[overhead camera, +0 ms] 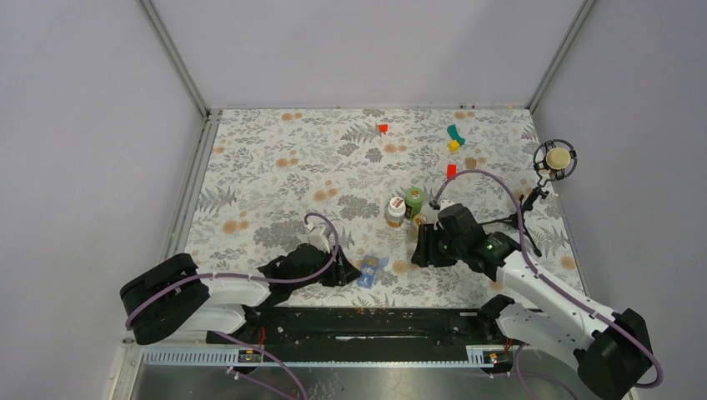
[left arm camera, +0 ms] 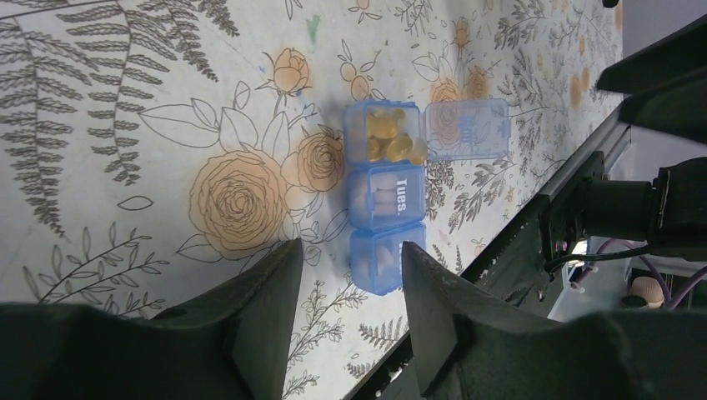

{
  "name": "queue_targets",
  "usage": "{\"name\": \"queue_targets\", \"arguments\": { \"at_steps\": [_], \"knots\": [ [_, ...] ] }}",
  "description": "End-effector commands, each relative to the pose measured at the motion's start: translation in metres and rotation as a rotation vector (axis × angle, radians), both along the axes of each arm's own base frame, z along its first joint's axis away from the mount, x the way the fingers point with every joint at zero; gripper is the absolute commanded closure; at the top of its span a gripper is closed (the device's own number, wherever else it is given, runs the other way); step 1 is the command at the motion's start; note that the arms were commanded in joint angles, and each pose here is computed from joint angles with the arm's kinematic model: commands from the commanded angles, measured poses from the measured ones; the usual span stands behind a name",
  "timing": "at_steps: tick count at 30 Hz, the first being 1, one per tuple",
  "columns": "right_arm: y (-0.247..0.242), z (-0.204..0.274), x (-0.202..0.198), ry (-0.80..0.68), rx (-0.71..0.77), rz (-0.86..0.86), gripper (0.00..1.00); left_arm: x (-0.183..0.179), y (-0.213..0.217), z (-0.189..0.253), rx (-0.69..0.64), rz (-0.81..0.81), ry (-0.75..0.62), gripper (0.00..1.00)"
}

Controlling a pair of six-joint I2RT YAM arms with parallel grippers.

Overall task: Sort the pills into containers
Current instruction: Place the pill bottle at the center of the board, then close the pill container at the center of the board.

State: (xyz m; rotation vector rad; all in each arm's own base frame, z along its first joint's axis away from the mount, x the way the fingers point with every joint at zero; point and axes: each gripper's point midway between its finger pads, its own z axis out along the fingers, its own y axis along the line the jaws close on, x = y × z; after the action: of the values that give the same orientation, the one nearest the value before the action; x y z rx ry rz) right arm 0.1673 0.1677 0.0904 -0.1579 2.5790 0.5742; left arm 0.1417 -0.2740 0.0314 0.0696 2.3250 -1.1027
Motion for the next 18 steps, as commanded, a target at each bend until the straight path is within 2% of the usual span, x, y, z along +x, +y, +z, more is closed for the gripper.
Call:
{"name": "queue_targets", "arguments": {
  "at_steps": [1, 5, 12, 18],
  "knots": [
    [0.029, -0.008, -0.013, 0.078, 0.169, 0.036, 0.47, 0.009, -0.018, 0.022, -0.087, 0.005, -0.048, 0.53],
    [0.044, -0.017, -0.012, 0.116, 0.262, 0.006, 0.52, 0.01, -0.021, 0.025, -0.088, 0.003, -0.055, 0.52],
    [0.057, -0.026, 0.004, 0.1, 0.367, -0.094, 0.56, 0.015, -0.022, 0.016, -0.03, 0.035, -0.037, 0.51],
    [0.063, -0.041, 0.006, 0.131, 0.368, -0.108, 0.61, 0.02, -0.023, 0.014, -0.031, 0.07, -0.025, 0.6]
  ]
}}
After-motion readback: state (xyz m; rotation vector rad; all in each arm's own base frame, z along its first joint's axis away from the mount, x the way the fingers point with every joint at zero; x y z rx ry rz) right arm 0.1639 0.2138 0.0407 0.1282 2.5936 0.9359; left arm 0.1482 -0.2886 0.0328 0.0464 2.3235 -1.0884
